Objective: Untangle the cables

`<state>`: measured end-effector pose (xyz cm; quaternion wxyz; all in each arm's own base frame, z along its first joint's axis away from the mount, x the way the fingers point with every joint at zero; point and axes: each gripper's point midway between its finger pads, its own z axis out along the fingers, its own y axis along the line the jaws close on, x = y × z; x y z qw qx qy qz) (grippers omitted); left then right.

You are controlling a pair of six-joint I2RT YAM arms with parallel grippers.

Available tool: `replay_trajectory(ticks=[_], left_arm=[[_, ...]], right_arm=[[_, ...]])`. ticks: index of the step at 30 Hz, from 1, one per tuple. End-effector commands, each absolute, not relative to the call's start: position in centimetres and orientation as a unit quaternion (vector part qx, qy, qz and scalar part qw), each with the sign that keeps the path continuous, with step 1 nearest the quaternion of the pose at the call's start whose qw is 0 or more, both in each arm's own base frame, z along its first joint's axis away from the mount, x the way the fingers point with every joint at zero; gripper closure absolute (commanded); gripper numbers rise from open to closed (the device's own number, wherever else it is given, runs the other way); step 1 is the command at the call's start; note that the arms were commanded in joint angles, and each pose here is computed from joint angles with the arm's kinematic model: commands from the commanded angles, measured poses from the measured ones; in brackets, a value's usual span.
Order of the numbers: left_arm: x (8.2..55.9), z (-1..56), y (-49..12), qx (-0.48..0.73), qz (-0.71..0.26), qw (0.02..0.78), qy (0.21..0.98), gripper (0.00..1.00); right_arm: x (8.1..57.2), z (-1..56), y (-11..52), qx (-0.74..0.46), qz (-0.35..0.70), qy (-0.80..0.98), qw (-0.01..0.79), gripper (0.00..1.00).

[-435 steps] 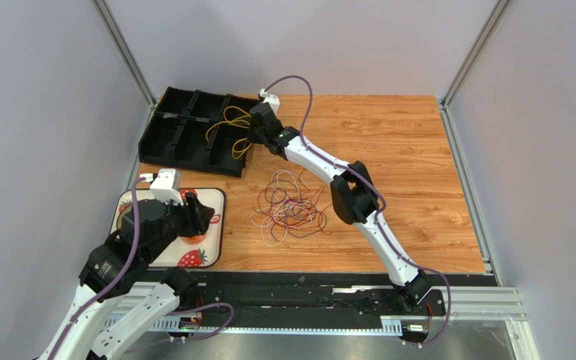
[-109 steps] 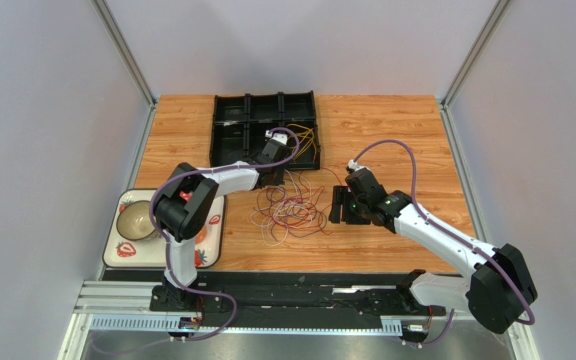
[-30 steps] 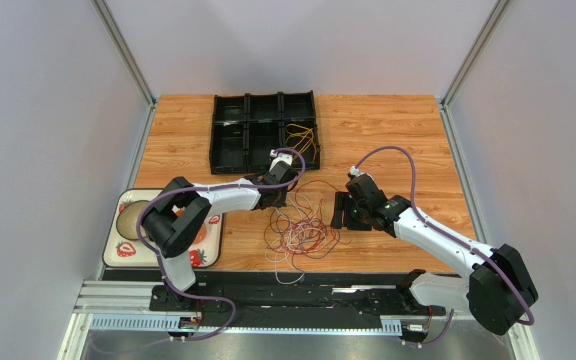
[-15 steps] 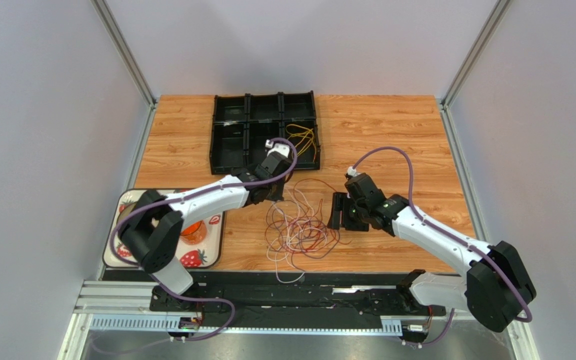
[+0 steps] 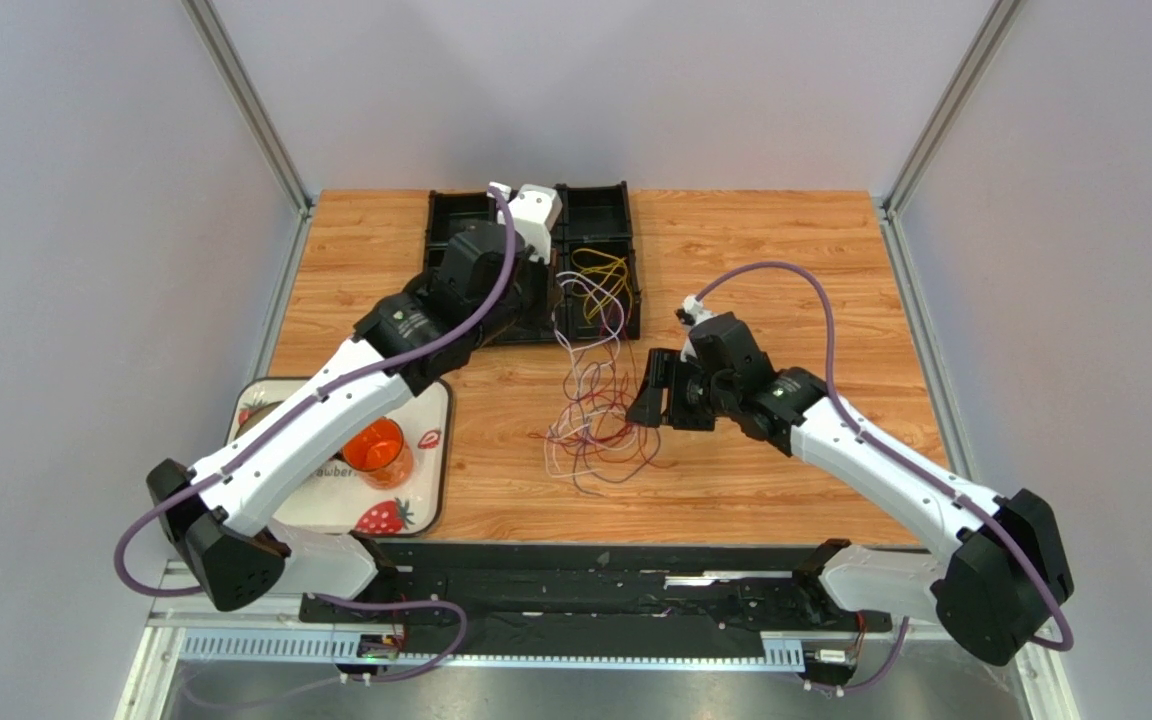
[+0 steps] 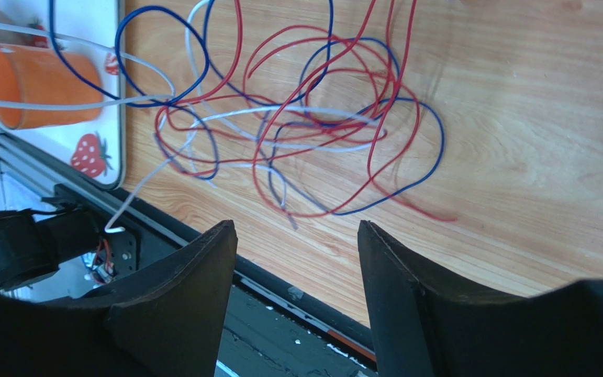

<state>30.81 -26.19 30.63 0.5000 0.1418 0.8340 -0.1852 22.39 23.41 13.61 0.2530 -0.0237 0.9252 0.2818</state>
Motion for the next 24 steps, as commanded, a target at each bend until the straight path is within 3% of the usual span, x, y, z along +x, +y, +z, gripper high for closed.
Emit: replay_trajectory(ticks=[1, 7, 11, 16, 24], left_arm=[[28.1, 38.6, -26.5, 0.202, -0.258, 0.56, 0.761, 1.0], [23.7, 44.4, -27.6, 0.259, -0.362, 0.594, 0.67, 1.0], [19.9, 42.3, -29.7, 0.324, -0.446, 0.556, 0.622, 1.0], [18.1, 39.1, -29.8, 0.345, -0.472, 0.527, 0.617, 1.0], [17.8, 37.8, -30.4, 0.349, -0.487, 0.509, 0.618, 1.0]], right_arm=[[22.9, 19.9, 25.0, -0.071, 0.346, 0.879, 0.32, 0.38], [22.1, 24.8, 24.1, -0.111, 0.372, 0.83, 0.4, 0.35], [21.1, 28.2, 22.5, -0.127, 0.379, 0.791, 0.464, 0.35], [20.4, 30.3, 21.5, -0.145, 0.384, 0.747, 0.522, 0.31], [18.8, 30.0, 23.6, -0.208, 0.429, 0.731, 0.489, 0.3]])
